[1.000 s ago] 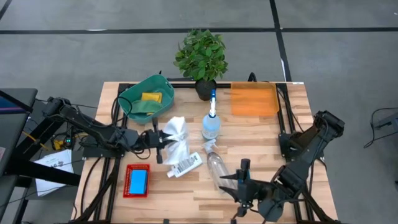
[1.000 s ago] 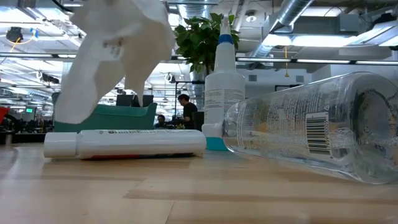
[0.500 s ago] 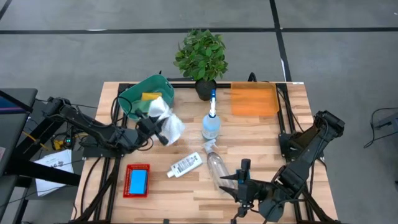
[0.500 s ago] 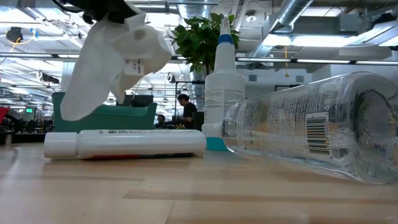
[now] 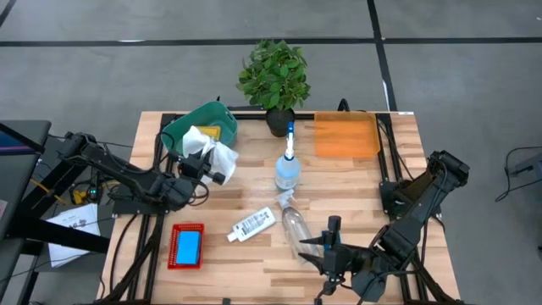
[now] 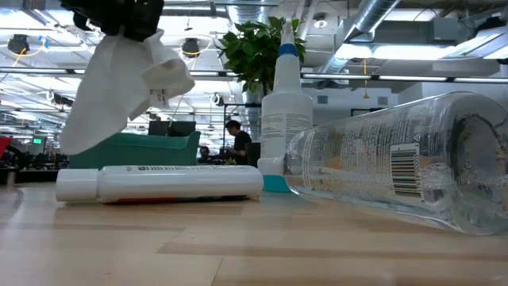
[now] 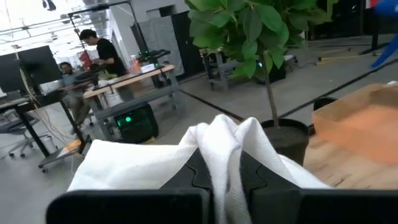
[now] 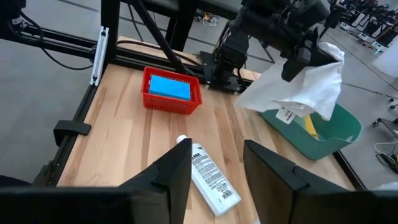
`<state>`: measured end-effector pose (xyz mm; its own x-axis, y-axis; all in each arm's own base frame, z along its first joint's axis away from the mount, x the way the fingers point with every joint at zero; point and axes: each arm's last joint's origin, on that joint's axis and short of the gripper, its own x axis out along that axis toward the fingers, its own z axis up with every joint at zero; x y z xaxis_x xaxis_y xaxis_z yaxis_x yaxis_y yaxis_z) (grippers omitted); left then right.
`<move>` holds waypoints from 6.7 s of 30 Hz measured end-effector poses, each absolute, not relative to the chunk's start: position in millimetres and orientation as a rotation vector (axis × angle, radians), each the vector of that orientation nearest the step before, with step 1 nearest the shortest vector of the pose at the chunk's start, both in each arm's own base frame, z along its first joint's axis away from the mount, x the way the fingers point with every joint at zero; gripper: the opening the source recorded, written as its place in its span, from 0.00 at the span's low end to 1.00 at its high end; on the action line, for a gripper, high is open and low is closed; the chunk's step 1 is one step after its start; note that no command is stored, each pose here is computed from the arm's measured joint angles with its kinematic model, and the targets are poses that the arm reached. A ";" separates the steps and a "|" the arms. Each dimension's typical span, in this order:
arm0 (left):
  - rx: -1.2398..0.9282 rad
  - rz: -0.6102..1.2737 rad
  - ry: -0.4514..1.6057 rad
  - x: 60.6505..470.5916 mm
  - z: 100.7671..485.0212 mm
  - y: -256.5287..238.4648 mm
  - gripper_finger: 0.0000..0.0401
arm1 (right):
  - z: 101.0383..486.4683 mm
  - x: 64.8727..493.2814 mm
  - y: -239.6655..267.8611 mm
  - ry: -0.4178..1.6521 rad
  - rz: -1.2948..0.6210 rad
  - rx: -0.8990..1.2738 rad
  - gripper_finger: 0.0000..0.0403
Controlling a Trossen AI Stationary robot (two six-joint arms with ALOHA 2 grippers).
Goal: Pick & Place Kitchen Items
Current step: Put the white towel into the green bin
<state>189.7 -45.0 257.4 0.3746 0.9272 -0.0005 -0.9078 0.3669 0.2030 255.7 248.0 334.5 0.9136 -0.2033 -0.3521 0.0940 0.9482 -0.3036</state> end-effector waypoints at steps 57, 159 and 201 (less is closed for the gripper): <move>0.208 1.301 0.159 191.6 250.5 -21.7 0.01 | 331.8 251.8 249.1 0.413 -0.148 -0.317 0.33; -0.009 1.198 0.817 190.0 162.8 152.7 0.02 | 329.1 245.9 250.9 0.431 -0.152 -0.359 0.33; -0.126 1.047 0.481 174.1 223.3 127.1 0.54 | 328.9 245.9 250.7 0.432 -0.153 -0.352 0.33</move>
